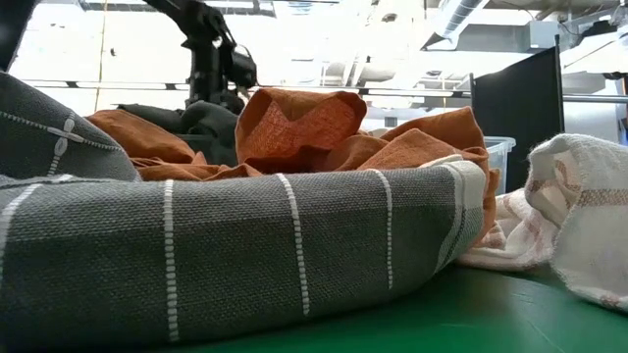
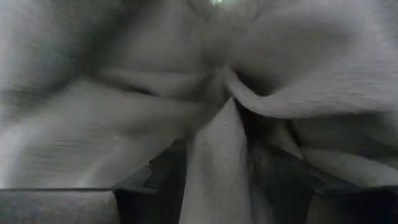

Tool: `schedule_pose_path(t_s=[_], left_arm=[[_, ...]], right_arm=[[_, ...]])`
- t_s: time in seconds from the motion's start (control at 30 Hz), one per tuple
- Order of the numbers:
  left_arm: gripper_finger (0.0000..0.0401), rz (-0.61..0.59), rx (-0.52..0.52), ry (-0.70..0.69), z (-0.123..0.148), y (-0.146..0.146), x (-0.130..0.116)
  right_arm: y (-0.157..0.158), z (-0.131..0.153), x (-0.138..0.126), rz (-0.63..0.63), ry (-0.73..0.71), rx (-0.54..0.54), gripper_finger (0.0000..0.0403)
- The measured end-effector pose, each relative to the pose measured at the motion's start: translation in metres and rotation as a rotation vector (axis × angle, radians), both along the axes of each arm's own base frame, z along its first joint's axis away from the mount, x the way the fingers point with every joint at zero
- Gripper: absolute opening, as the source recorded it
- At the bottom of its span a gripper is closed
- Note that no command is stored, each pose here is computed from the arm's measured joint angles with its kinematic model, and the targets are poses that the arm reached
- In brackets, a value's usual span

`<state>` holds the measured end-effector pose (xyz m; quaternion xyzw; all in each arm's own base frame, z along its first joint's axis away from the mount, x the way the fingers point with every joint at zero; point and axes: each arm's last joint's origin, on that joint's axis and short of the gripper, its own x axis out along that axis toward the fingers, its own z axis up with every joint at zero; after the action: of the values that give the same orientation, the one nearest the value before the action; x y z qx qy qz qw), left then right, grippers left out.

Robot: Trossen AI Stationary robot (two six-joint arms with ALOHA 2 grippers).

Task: Sort towels by color in basket
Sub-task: Put the dark gray towel into the left transparent bin

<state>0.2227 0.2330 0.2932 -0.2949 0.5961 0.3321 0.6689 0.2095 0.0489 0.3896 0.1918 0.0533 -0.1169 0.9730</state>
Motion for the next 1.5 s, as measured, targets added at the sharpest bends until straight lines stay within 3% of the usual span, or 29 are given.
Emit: schedule_pose_path(t_s=[0.27,0.4,0.6,0.8,1.03,1.33,1.43,1.5], left_arm=[[0.0173,-0.164,0.201,-0.155,0.071,-0.023,-0.017],[0.0173,-0.390,0.273,-0.265,0.103,-0.057,-0.022],[0.0173,-0.730,0.266,-0.335,0.117,-0.113,-0.011],[0.0173,-0.936,0.355,-0.158,0.101,-0.143,0.027],[0.0173,-1.021,0.281,0.078,0.058,-0.144,0.066],[0.0173,-1.146,0.244,0.314,0.027,-0.138,0.084],[0.0151,-1.140,0.294,0.385,0.024,-0.135,0.086],[0.0109,-1.131,0.328,0.388,0.026,-0.134,0.087]], right_arm=[[0.000,0.000,0.000,0.003,0.006,-0.020,0.0269],[-0.002,-0.002,0.000,-0.007,0.020,-0.023,0.0269],[-0.002,-0.002,0.000,-0.004,0.026,-0.038,0.0269],[-0.002,-0.001,0.000,-0.002,0.022,-0.048,0.0269],[-0.002,0.004,-0.009,0.012,-0.002,-0.058,0.0269],[0.002,0.010,-0.020,0.025,-0.031,-0.060,0.0269],[0.003,0.010,-0.021,0.020,-0.028,-0.070,0.0269],[0.005,0.010,-0.021,0.023,-0.027,-0.077,0.0269]])
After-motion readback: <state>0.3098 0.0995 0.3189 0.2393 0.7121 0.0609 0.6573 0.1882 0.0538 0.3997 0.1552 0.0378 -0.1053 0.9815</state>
